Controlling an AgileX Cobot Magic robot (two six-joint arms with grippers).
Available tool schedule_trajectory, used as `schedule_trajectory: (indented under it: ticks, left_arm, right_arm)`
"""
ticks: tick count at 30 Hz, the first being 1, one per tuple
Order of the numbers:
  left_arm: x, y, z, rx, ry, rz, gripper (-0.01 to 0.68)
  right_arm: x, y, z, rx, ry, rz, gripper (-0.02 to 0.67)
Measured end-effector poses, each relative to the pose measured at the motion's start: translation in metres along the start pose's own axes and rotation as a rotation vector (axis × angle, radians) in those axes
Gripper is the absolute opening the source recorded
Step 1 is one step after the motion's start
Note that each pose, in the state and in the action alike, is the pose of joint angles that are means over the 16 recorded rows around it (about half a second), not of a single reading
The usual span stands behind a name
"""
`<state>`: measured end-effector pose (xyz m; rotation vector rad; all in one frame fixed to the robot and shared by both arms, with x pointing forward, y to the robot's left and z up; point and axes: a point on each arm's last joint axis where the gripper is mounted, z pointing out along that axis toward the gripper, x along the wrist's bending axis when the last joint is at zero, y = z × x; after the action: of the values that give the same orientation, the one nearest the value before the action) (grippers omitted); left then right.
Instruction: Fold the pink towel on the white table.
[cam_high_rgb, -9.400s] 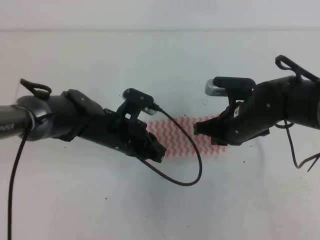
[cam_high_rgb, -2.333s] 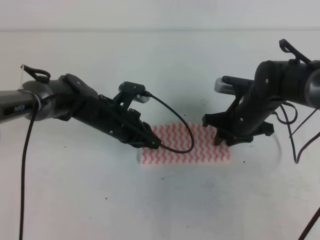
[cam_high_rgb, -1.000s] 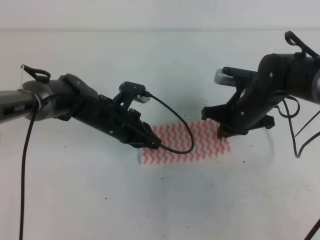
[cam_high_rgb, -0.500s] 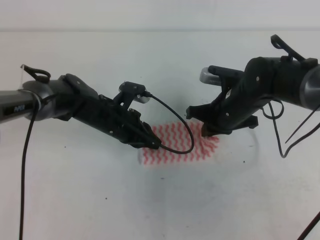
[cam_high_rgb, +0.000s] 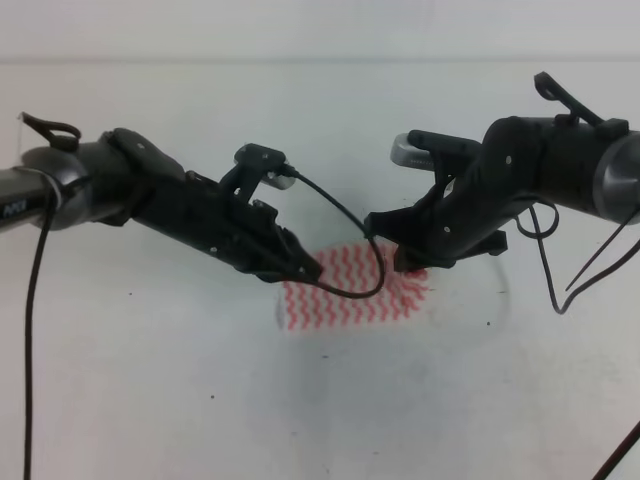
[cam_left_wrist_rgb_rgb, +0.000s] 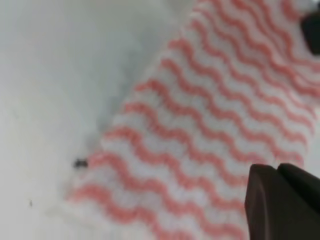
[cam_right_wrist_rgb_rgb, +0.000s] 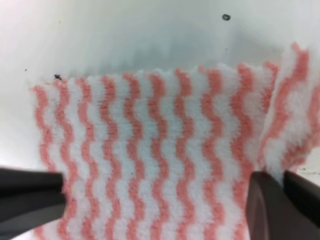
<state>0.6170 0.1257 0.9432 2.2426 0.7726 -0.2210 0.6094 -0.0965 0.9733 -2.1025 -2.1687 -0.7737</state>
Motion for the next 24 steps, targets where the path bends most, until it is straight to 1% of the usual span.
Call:
schedule_trajectory:
  ticks: [4, 12, 18, 24]
  left_arm:
    - [0.002, -0.003, -0.008, 0.007, -0.024, 0.042, -0.005]
    - [0.006, -0.014, -0.014, 0.038, -0.122, 0.111, -0.005]
    - [0.008, -0.022, -0.008, 0.059, -0.182, 0.108, -0.005]
    - [0.012, -0.027, -0.002, 0.075, -0.197, 0.088, -0.005]
  right_arm:
    - [0.0, 0.0, 0.0, 0.0, 0.0, -0.001, -0.014]
    - [0.0, 0.0, 0.0, 0.0, 0.0, -0.002, -0.014]
    - [0.0, 0.0, 0.0, 0.001, -0.001, -0.002, -0.014]
    - [0.0, 0.0, 0.0, 0.004, -0.001, -0.003, -0.014]
